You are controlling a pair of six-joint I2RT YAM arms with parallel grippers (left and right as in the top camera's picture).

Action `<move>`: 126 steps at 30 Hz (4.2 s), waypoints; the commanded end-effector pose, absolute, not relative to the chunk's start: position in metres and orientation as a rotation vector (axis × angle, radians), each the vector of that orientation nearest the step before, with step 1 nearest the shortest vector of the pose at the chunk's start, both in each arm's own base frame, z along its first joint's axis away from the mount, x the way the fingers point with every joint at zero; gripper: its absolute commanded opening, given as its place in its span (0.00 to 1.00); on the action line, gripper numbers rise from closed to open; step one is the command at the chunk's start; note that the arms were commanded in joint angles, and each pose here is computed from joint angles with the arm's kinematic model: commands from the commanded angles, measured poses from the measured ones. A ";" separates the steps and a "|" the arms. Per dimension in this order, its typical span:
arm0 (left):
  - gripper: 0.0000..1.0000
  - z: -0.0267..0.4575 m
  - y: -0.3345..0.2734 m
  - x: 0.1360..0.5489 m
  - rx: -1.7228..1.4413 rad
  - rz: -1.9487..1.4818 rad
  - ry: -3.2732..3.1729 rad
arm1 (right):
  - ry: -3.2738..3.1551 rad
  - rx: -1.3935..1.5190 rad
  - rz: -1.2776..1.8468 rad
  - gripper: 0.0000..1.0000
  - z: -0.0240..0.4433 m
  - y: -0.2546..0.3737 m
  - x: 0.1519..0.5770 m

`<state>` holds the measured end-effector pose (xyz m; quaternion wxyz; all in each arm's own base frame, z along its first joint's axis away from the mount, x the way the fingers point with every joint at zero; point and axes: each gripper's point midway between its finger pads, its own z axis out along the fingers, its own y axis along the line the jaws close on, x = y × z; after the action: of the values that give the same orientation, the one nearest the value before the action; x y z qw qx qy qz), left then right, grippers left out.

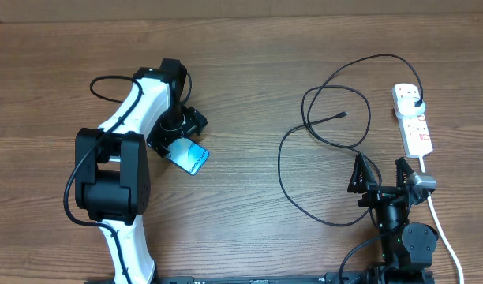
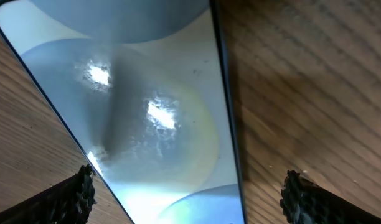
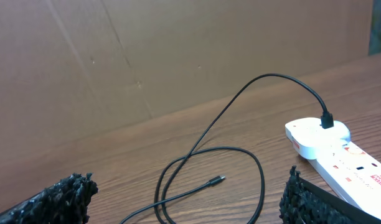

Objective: Plug charger to phone and switch on socket
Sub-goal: 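Lower the left gripper onto the phone's top edge, then close the left gripper on the phone and tilt it upright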

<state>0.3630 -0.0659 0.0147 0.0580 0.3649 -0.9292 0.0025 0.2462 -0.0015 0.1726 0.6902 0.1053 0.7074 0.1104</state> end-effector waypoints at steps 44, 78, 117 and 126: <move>1.00 -0.044 -0.065 0.311 1.237 -0.027 -2.648 | 1.583 0.232 0.237 1.00 0.170 -0.002 0.247; 0.82 -0.047 -0.109 0.319 0.357 0.212 -2.943 | 1.583 0.232 0.237 1.00 0.170 -0.002 0.247; 1.00 -0.047 -0.160 0.308 0.343 0.222 -2.953 | 1.583 0.232 0.237 1.00 0.170 -0.002 0.247; 1.00 -0.050 -0.153 0.320 0.345 0.162 -3.022 | 1.583 0.232 0.238 1.00 0.170 -0.002 0.247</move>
<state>0.3525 -0.1500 0.0006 -0.0222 0.1168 -0.9909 0.0628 0.2462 -0.0013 0.1726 0.6901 0.1049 0.7074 0.1106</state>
